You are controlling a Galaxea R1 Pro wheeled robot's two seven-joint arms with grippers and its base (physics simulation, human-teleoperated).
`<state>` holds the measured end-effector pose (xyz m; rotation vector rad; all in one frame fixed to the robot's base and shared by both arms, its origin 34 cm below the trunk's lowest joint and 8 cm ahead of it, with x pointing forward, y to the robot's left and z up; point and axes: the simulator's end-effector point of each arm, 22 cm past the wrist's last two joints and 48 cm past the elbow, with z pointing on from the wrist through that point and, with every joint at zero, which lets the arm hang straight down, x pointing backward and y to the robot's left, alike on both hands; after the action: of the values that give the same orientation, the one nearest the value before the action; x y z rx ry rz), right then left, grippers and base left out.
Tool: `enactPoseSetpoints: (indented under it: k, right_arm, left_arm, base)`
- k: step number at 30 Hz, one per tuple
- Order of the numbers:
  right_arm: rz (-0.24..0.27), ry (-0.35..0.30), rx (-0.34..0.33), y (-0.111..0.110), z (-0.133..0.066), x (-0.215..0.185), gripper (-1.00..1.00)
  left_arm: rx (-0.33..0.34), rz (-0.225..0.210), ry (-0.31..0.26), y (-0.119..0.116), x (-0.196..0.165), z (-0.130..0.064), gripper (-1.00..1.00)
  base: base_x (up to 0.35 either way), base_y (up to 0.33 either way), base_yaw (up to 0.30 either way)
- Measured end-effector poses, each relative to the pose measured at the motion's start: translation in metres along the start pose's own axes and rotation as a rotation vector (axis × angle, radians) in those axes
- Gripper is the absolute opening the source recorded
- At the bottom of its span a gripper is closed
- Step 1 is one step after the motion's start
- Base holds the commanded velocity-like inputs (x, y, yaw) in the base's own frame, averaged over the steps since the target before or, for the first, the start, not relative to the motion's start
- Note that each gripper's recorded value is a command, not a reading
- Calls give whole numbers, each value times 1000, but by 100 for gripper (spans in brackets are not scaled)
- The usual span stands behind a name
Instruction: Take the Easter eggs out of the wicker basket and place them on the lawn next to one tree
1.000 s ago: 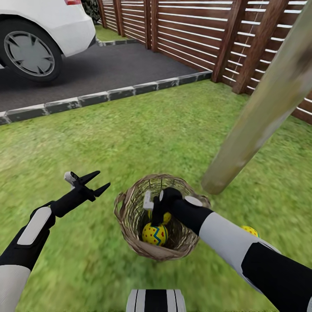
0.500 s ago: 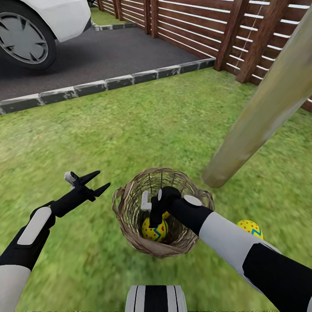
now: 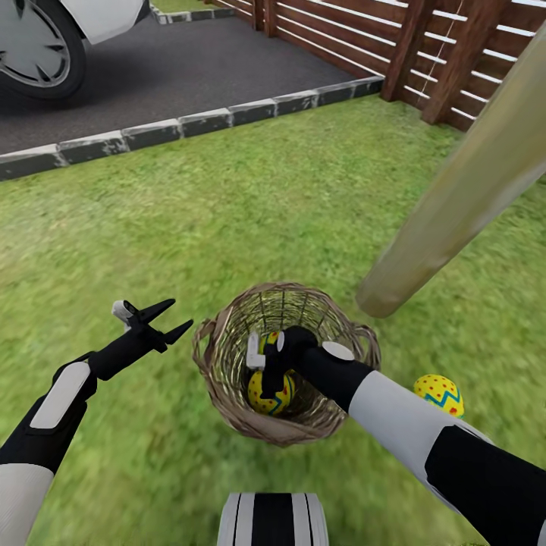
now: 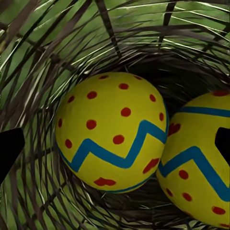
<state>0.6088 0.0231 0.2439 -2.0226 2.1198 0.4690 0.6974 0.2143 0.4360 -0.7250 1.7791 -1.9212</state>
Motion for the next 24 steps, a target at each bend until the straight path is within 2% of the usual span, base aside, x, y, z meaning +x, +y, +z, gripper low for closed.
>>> enactPoseSetpoints:
  k: [8, 17, 24]
  right_arm:
    - [9, 8, -23, 5, 18, 8, 100]
    - [-21, 85, 4, -1, 38, 33, 100]
    - [-23, 101, -3, 1, 53, 43, 100]
  left_arm:
    - [-20, -25, -3, 21, 0, -2, 100]
    - [-44, -55, -7, 45, 0, -6, 100]
    - [-62, -77, -10, 63, 1, -9, 100]
  base:
    - [0, 0, 0]
    - [0, 0, 0]
    - [0, 0, 0]
